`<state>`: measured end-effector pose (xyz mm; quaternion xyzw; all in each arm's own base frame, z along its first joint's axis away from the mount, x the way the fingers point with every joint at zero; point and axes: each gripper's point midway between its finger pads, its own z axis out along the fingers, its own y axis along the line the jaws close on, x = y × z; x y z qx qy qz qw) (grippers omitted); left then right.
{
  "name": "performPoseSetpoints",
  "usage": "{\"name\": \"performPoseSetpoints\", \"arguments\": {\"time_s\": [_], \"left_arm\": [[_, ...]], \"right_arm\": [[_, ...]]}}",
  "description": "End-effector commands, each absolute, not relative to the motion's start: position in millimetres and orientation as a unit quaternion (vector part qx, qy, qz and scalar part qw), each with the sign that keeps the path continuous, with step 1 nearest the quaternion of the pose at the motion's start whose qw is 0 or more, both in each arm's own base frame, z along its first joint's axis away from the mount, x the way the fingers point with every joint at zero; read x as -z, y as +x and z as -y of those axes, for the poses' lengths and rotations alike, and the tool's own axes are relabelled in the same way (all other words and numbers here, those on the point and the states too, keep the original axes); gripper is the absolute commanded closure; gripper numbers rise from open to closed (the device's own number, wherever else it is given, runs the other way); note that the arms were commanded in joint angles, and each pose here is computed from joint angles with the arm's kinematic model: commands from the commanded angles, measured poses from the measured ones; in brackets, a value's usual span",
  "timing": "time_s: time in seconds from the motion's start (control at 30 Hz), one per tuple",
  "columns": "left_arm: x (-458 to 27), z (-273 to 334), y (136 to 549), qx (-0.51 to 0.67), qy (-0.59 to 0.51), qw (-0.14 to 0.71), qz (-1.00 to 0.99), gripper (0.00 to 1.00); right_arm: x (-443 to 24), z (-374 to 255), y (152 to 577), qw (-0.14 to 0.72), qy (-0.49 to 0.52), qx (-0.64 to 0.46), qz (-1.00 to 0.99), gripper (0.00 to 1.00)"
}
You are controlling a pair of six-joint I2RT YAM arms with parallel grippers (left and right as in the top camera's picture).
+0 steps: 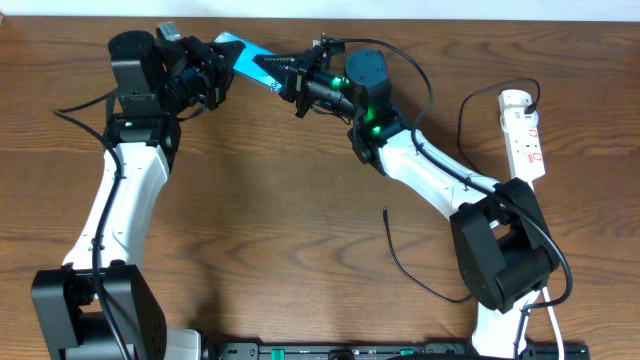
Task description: Plug charger to phone and switch on socket
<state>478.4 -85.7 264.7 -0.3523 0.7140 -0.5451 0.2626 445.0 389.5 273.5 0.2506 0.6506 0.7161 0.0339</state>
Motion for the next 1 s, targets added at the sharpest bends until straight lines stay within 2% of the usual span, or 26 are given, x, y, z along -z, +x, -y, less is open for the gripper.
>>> {"name": "performPoseSetpoints", "arguments": {"time_s": [0.0, 0.33, 0.47, 0.57, 0.7, 0.83, 0.9, 0.97], "left_arm": [[-270.8, 84.0, 480.5, 0.542, -0.339, 0.28, -0.716, 0.93], [-270.8, 84.0, 480.4, 0.542, -0.339, 0.28, -0.716, 0.93], [-270.8, 84.0, 480.5, 0.542, -0.337, 0.282, -0.717, 0.93], [-270.8, 84.0, 480.4, 0.541, -0.336, 0.282, -0.717, 0.93], [-270.8, 83.6, 480.5, 0.541, -0.336, 0.283, -0.717, 0.93], [-270.5, 82.6, 481.2, 0.539, -0.338, 0.285, -0.717, 0.93], [-270.5, 82.1, 481.3, 0.537, -0.332, 0.29, -0.719, 0.93], [-270.0, 82.2, 481.0, 0.535, -0.329, 0.292, -0.722, 0.93]], "right_arm": [[-283.9, -401.7, 431.4, 0.02, 0.228, -0.723, -0.652, 0.99], [-283.8, -403.7, 429.6, 0.019, 0.227, -0.723, -0.652, 0.97], [-286.9, -403.6, 429.3, 0.037, 0.208, -0.726, -0.654, 0.8], [-286.9, -403.8, 428.7, 0.036, 0.206, -0.726, -0.655, 0.55], [-286.9, -404.0, 428.4, 0.036, 0.206, -0.726, -0.655, 0.48], [-286.9, -403.5, 428.7, 0.036, 0.206, -0.726, -0.655, 0.32], [-286.9, -400.4, 431.6, 0.054, 0.194, -0.725, -0.658, 0.03], [-286.8, -394.7, 436.5, 0.082, 0.175, -0.723, -0.664, 0.01]]}}
